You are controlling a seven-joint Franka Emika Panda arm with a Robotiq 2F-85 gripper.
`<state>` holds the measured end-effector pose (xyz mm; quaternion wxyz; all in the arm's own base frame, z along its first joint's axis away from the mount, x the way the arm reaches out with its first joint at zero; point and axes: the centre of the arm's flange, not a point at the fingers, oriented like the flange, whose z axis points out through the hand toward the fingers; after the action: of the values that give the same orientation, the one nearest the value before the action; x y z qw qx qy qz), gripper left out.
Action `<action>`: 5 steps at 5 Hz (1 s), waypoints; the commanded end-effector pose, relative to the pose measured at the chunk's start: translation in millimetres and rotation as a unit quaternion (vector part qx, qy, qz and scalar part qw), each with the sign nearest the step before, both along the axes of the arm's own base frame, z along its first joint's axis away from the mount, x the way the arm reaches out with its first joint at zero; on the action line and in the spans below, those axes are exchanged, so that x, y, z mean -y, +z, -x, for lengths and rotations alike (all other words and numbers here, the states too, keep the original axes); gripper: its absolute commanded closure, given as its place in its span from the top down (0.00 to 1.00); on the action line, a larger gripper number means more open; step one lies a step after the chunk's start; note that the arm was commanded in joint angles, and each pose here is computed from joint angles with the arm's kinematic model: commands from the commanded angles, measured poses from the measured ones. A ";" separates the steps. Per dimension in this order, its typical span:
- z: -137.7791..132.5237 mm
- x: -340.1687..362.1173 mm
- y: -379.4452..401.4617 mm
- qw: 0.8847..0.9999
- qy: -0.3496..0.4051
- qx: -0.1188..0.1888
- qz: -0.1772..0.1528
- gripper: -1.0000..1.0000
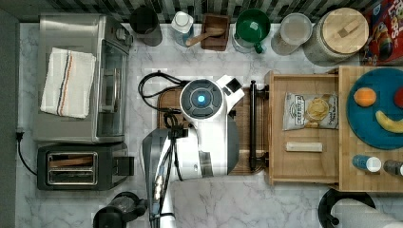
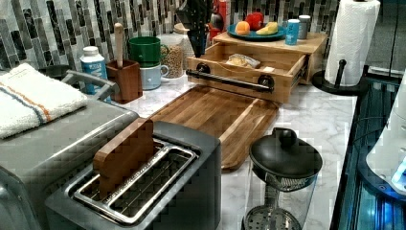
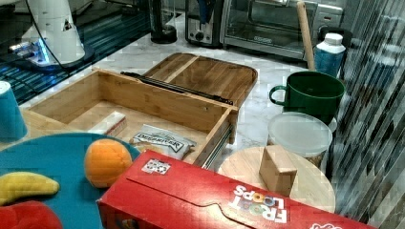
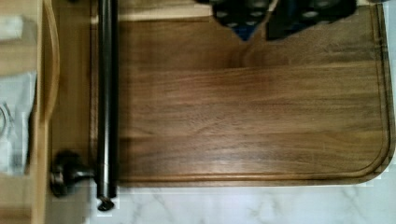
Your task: Close the drawer.
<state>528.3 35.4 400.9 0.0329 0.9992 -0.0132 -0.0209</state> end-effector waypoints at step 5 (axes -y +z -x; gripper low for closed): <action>-0.1 69.4 -111.9 0.995 0.096 0.000 -0.034 0.00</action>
<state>527.8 -17.6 296.0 0.0198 0.9978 0.0613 -0.0174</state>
